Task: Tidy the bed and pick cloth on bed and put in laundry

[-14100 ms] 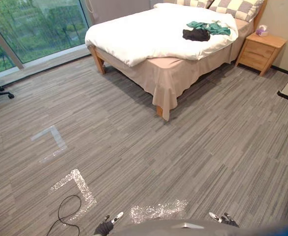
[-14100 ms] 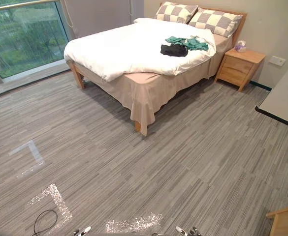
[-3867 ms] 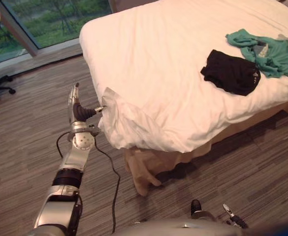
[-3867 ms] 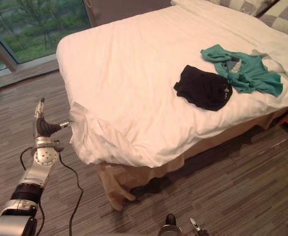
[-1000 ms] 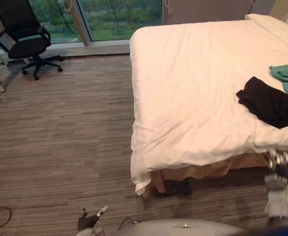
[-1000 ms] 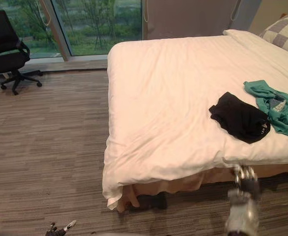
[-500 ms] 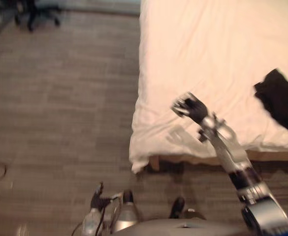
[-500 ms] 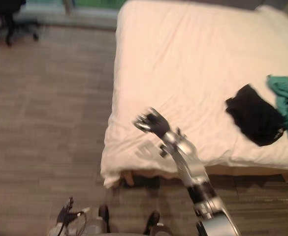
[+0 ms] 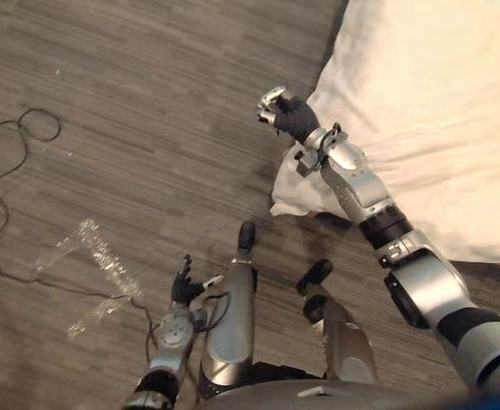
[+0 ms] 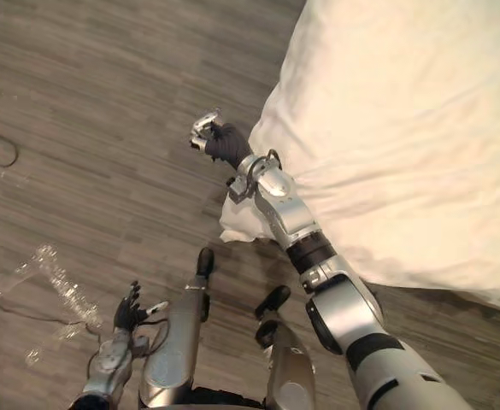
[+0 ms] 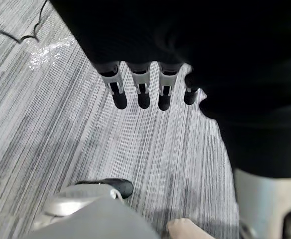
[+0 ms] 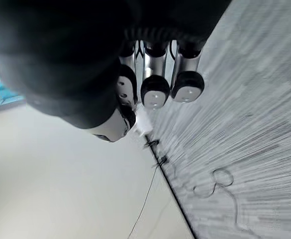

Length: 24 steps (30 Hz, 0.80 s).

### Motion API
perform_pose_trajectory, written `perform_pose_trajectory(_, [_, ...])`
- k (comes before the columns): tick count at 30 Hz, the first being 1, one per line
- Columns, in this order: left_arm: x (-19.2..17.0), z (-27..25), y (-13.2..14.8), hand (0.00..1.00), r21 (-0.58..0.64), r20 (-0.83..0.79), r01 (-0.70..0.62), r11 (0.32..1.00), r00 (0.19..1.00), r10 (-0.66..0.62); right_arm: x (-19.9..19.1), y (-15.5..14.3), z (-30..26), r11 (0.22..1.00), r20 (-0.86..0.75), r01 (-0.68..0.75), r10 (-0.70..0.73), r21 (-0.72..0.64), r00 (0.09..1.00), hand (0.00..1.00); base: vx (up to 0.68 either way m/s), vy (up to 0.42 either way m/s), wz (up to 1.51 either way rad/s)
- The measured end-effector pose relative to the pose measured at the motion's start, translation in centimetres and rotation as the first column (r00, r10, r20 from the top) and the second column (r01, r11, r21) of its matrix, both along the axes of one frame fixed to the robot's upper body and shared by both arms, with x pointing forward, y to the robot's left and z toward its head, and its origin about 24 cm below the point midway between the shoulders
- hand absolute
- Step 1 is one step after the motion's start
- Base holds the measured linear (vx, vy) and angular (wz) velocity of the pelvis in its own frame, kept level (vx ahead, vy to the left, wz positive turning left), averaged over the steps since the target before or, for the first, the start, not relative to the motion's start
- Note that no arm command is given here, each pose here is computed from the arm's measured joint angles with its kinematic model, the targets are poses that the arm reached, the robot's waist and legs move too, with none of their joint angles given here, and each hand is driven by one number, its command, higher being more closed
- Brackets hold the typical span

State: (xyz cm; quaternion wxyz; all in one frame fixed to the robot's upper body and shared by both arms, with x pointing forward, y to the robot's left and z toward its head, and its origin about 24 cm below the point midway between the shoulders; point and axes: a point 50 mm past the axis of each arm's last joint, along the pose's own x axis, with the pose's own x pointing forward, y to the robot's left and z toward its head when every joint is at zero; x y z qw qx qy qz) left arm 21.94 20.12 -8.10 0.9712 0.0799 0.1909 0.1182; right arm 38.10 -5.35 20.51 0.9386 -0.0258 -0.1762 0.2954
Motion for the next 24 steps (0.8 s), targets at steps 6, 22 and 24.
perform_pose_trajectory(6, [3.2,1.6,-2.9,0.0,-0.075,0.072,0.022,0.997,0.997,-0.017,1.7,-4.4,-0.1,0.97,-0.056,0.234,-0.23,0.073,0.972,1.0,-0.11,0.012,-0.01])
perform_pose_trajectory(22, [8.2,4.8,-8.5,0.0,-0.236,0.057,-0.191,0.953,0.976,0.209,-0.9,1.7,-6.4,0.891,-0.302,0.11,0.032,0.44,0.953,1.0,-0.03,-0.04,-0.2])
perform_pose_trajectory(24, [8.0,4.7,-8.1,0.0,-0.246,0.051,-0.227,0.942,0.968,0.247,-1.1,0.4,-8.1,0.821,-0.368,0.178,0.042,0.543,0.929,1.0,-0.01,-0.011,-0.11])
